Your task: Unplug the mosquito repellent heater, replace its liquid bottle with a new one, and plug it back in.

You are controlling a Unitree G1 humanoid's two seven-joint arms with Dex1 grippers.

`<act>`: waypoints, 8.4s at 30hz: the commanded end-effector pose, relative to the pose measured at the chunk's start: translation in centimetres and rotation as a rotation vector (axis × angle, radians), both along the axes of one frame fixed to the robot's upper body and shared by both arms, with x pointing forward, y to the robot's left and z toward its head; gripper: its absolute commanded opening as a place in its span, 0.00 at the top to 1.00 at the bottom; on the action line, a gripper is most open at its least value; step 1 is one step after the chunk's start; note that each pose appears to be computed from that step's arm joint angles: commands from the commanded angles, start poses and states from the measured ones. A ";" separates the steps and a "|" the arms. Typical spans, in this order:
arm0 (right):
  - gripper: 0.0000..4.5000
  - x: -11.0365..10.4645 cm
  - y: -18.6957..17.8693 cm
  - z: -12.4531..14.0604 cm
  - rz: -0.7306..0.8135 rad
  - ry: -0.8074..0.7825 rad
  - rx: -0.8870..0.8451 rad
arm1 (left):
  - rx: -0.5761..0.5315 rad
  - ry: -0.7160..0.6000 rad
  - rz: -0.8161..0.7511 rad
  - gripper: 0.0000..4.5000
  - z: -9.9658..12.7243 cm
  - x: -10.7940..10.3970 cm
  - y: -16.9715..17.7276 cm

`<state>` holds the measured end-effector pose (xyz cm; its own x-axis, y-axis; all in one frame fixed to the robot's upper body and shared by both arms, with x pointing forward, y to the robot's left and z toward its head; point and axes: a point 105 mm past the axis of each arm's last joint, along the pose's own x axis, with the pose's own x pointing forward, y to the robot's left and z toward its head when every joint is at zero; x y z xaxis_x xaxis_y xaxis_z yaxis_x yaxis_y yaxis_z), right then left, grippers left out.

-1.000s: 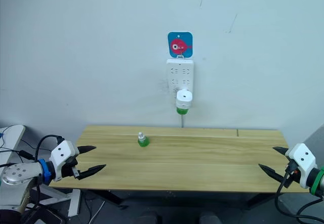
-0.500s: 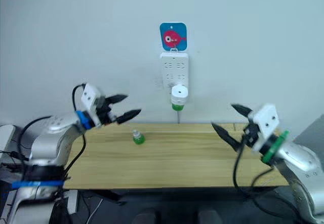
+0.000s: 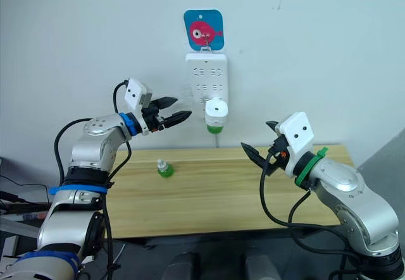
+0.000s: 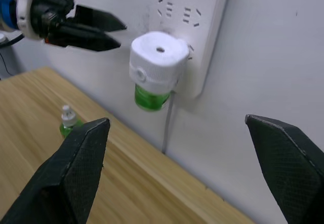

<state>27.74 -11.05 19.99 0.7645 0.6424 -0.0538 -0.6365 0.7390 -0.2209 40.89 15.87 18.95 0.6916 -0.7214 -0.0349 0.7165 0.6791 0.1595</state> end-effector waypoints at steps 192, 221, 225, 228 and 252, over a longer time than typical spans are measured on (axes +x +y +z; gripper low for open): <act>0.33 -8.1 3.0 -1.0 0.625 0.921 0.492 | 0.119 0.261 -0.936 0.51 -2.5 -16.4 -8.2; 0.33 -7.6 2.6 -0.6 0.593 0.891 0.484 | 0.115 -0.600 -0.815 0.06 -1.0 -18.1 -7.5; 0.33 -7.6 2.7 -0.5 0.595 0.886 0.482 | 0.113 -0.600 -0.826 0.20 -1.2 -17.8 -8.1; 0.33 -7.6 2.8 -0.4 0.597 0.882 0.481 | 0.095 -0.614 -0.813 0.41 -0.6 -17.3 -8.7; 0.33 -7.3 2.8 -0.3 0.600 0.886 0.460 | -0.005 0.383 -0.726 0.19 0.1 -14.6 -6.2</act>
